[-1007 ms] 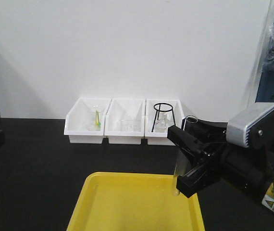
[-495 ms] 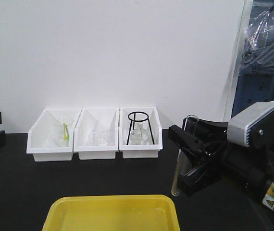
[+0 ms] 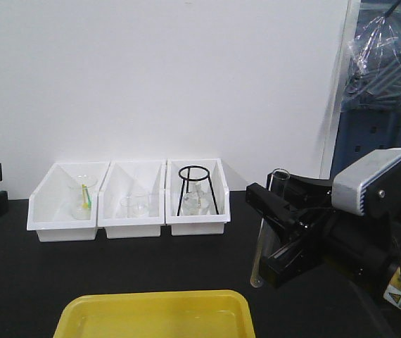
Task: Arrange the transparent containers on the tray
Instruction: 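Lower the left gripper's test tube over the yellow tray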
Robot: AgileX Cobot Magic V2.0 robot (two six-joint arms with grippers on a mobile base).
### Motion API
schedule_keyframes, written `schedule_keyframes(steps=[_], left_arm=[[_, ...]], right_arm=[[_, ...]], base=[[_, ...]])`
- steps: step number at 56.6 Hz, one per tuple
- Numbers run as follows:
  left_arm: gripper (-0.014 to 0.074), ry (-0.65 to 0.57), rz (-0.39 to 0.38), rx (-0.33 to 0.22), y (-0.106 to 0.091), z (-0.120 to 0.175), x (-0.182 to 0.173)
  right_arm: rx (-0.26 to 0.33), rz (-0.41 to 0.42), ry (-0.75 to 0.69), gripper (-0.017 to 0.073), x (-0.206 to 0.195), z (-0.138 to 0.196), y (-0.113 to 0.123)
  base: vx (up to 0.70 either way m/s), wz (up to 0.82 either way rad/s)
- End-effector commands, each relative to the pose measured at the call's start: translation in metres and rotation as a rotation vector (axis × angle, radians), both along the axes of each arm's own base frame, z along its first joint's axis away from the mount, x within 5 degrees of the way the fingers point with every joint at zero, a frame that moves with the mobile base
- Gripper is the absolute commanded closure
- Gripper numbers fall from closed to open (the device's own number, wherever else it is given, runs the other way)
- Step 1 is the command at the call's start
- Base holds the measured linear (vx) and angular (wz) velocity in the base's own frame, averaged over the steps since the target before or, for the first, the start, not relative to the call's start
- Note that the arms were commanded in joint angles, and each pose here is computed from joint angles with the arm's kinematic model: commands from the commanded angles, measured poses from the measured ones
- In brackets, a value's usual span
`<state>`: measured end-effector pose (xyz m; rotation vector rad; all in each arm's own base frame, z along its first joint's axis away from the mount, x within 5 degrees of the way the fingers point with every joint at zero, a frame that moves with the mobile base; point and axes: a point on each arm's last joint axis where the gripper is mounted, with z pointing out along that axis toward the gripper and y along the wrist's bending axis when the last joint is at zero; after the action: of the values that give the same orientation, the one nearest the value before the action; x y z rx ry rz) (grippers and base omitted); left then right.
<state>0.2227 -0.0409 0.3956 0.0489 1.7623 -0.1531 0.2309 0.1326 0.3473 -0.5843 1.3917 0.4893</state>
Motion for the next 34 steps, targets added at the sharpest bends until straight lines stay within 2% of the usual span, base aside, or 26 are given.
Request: schedule_keyframes(steps=[1, 4, 10, 15, 19, 25, 31, 34], left_arm=[[0.0597, -0.119, -0.031, -0.034, -0.003, 0.022, -0.004], [0.0597, -0.119, -0.031, -0.034, -0.003, 0.022, -0.004], [0.0597, -0.119, -0.031, -0.034, -0.003, 0.022, -0.004], [0.0597, -0.114, -0.029, -0.041, -0.003, 0.022, -0.005], [0.0597, -0.083, -0.022, -0.070, -0.002, 0.019, -0.004], [0.0597, 0.041, -0.002, -0.105, -0.005, 0.001, 0.010], [0.0597, 0.224, 0.013, -0.123, -0.012, -0.031, 0.034], [0.0597, 0.327, 0.009, -0.149, -0.017, -0.046, 0.045]], right_arm=[[0.068, 0.031, -0.094, 0.0571, -0.007, 0.022, -0.001], [0.071, 0.031, -0.095, 0.0571, -0.007, 0.023, -0.001], [0.115, 0.033, -0.098, 0.0571, -0.007, 0.025, -0.001], [0.111, 0.034, -0.099, 0.0571, -0.007, 0.025, -0.001], [0.109, 0.032, -0.096, 0.0571, -0.006, 0.024, -0.001], [0.110, 0.031, -0.095, 0.0571, -0.006, 0.024, -0.001], [0.105, 0.026, -0.088, 0.0571, -0.006, 0.024, -0.001], [0.100, 0.021, -0.081, 0.0571, -0.006, 0.023, -0.002]], base=[[0.00, 0.00], [0.00, 0.00], [0.00, 0.00], [0.00, 0.00], [0.00, 0.00], [0.00, 0.00], [0.00, 0.00], [0.00, 0.00]])
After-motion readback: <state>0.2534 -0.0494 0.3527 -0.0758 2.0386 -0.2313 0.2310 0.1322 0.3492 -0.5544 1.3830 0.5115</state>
